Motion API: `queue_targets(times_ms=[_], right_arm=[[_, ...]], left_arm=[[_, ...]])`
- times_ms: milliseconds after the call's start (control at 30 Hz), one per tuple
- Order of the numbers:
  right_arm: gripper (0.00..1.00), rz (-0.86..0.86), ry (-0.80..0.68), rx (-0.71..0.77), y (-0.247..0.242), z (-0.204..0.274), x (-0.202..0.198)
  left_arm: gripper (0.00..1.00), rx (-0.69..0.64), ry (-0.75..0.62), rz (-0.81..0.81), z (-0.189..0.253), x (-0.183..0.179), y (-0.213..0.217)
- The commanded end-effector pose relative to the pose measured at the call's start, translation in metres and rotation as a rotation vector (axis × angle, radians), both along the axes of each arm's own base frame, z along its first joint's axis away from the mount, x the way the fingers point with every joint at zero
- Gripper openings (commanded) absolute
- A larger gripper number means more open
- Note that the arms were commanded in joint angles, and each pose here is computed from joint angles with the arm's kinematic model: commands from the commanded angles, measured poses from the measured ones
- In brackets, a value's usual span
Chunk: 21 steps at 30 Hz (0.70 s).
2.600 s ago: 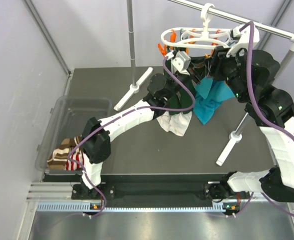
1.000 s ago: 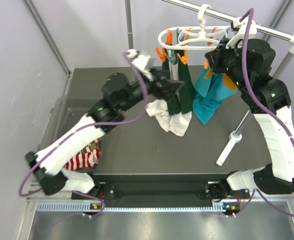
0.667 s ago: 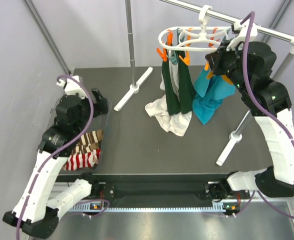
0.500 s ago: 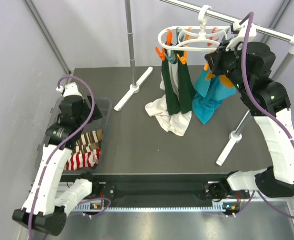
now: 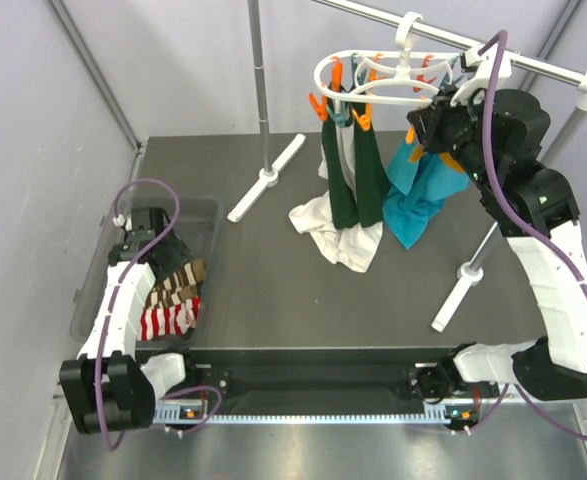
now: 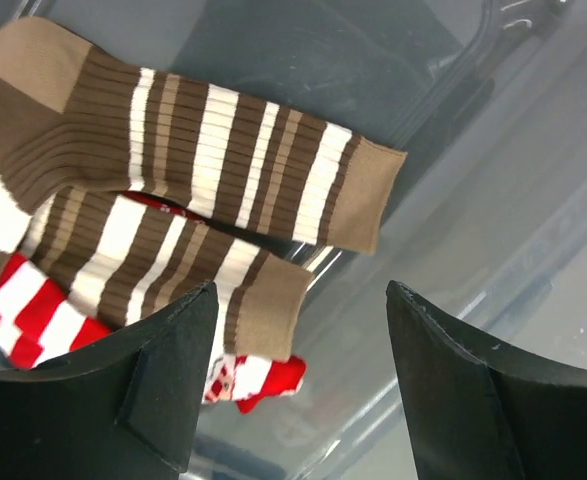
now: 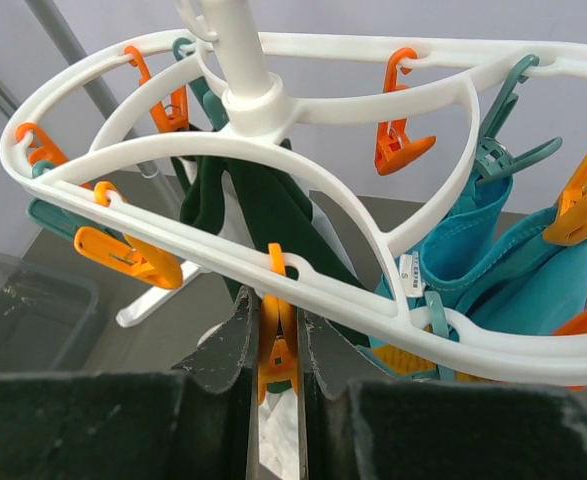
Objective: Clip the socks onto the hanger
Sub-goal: Pick up the sock from the bin.
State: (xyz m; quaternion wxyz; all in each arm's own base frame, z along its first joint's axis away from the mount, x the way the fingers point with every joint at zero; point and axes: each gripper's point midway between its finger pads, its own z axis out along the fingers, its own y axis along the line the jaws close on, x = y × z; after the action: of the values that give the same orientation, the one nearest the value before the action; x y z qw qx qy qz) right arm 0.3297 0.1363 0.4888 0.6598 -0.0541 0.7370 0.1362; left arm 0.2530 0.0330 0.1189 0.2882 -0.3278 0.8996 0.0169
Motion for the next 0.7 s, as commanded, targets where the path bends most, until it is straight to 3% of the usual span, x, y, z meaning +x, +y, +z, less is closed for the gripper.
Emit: queue_targets(times_ms=[0, 467, 667], right_arm=[[0.00, 0.031, 0.050, -0.038, 0.000, -0.017, -0.005], [0.00, 0.064, 0.063, -0.024, 0.009, -0.024, -0.003], [0.00, 0.059, 0.065, -0.034, 0.007, -0.026, -0.004]], left_arm=[[0.73, -0.035, -0.069, 0.039, -0.006, 0.022, 0.001], [0.74, 0.069, 0.056, 0.128, -0.071, 0.037, 0.028], [0.63, 0.067, 0.120, 0.146, -0.098, 0.033, 0.029]])
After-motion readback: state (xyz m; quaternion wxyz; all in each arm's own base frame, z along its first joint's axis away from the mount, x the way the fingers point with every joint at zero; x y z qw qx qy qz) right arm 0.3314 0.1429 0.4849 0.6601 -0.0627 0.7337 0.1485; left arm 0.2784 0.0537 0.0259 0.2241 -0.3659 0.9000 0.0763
